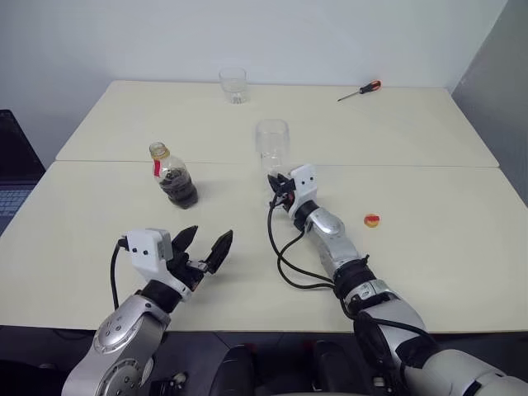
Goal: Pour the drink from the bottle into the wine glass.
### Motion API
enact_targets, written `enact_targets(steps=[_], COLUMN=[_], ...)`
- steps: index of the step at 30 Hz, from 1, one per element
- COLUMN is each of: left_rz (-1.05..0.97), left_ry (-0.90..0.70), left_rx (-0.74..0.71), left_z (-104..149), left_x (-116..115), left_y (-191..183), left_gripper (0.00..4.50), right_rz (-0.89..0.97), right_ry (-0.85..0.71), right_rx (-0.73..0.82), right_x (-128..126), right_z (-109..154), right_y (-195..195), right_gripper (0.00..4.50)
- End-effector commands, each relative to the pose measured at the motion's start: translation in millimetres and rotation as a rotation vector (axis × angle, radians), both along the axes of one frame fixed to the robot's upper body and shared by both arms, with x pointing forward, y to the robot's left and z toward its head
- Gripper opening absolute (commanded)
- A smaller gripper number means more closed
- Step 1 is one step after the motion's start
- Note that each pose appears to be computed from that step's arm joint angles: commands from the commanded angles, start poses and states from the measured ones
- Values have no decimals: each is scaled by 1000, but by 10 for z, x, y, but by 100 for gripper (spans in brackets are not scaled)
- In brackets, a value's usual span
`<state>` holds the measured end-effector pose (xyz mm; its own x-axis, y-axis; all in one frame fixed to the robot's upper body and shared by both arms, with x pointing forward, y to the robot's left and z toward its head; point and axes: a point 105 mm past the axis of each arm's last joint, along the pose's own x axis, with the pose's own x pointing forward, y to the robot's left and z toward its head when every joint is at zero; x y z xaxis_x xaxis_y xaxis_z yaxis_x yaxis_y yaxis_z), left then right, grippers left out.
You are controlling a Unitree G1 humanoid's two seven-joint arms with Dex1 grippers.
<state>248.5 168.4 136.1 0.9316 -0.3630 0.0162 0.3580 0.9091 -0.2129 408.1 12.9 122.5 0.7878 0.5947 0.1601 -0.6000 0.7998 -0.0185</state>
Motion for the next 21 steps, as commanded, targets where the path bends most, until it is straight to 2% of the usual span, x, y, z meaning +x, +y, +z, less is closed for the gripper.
enact_targets(steps=[1, 6, 18, 19, 21], left_rz=[-5, -11, -21, -21, -20], left_ry=[-47, -48, -47, -46, -43], left_rx=[11, 8, 0, -1, 0], left_z=[96, 93, 53, 48, 29], left_x=[0, 1, 12, 12, 14], left_y=[-11, -34, -76, -76, -72], left_gripper=[450, 450, 450, 450, 450], right_rz=[10, -10, 53, 69, 103], right_ry=[-65, -79, -101, -106, -118], right_rx=[14, -35, -85, -88, -98], right_x=[13, 38, -80, -113, -194], right_z=[183, 128, 7, 15, 42], right_y=[73, 32, -182, -210, -274], right_gripper=[15, 15, 428, 445, 445])
